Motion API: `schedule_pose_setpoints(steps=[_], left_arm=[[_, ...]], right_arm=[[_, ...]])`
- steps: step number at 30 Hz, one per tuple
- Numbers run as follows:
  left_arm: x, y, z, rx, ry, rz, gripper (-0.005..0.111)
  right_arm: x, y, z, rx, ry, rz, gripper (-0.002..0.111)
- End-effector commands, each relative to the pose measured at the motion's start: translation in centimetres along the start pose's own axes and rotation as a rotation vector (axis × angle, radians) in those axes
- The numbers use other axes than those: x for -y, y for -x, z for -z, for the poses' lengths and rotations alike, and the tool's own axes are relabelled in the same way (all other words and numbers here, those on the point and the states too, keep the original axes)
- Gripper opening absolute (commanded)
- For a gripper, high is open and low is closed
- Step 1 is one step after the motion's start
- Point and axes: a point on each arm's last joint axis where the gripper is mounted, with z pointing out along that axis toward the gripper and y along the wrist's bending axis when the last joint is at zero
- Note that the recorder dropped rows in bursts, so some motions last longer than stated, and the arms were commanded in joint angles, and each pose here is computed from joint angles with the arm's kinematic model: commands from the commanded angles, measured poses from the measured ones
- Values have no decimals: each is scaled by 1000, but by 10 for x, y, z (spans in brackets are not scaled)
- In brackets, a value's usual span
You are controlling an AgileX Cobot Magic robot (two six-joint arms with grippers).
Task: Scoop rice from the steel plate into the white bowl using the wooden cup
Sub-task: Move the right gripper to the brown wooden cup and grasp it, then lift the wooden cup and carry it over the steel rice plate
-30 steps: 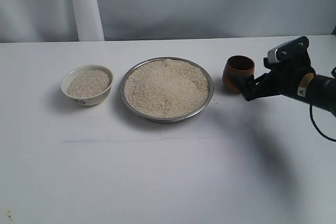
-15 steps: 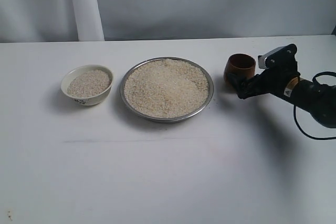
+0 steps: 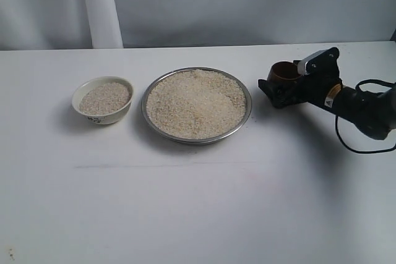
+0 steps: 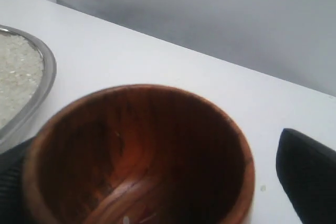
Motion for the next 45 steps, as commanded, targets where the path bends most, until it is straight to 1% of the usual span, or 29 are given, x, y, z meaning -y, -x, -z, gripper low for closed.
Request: schedule_pose_setpoints(steps=[1,10,14,17,22,25,28,30,35,37,41,42,43,44,45], left_arm=[[1,1,0,7,-7,6,0],[1,1,0,7,-7,6,0],[1,1,0,7,-7,6,0],[1,1,0,7,-7,6,0],[1,1,0,7,-7,6,0],[1,1,0,7,-7,6,0],[1,1,0,7,-7,6,0],[1,1,0,7,-7,6,0],[1,1,0,7,-7,6,0],[1,1,0,7,-7,6,0],[1,1,0,7,-7,6,0],[1,1,0,7,-7,6,0],[1,1,0,7,-7,6,0],[1,1,0,7,-7,6,0],[1,1,0,7,-7,6,0]], right_arm=[[2,-1,-6,9,14,-16,105],[1,-4,-7,-2,32,-4,105],[-1,-4,-7,-8,53,13,99],[-2,-4,-7,-9,56,15,86],[-2,-4,-7,-9,56,15,49],[-2,-4,-7,-7,57,12,31],[-3,-3,-6,2,75,2,18],[-5,-2,-6,14,94,-13,13],[-6,1,-6,52,108,-37,13],[-6,3,-6,54,113,-32,13],[-10,11,-4,43,164,21,13],[-10,15,-4,36,158,10,11],[-8,22,-4,-12,133,-13,5],[-10,28,-5,-42,131,2,1],[-15,41,-6,-91,122,51,0]])
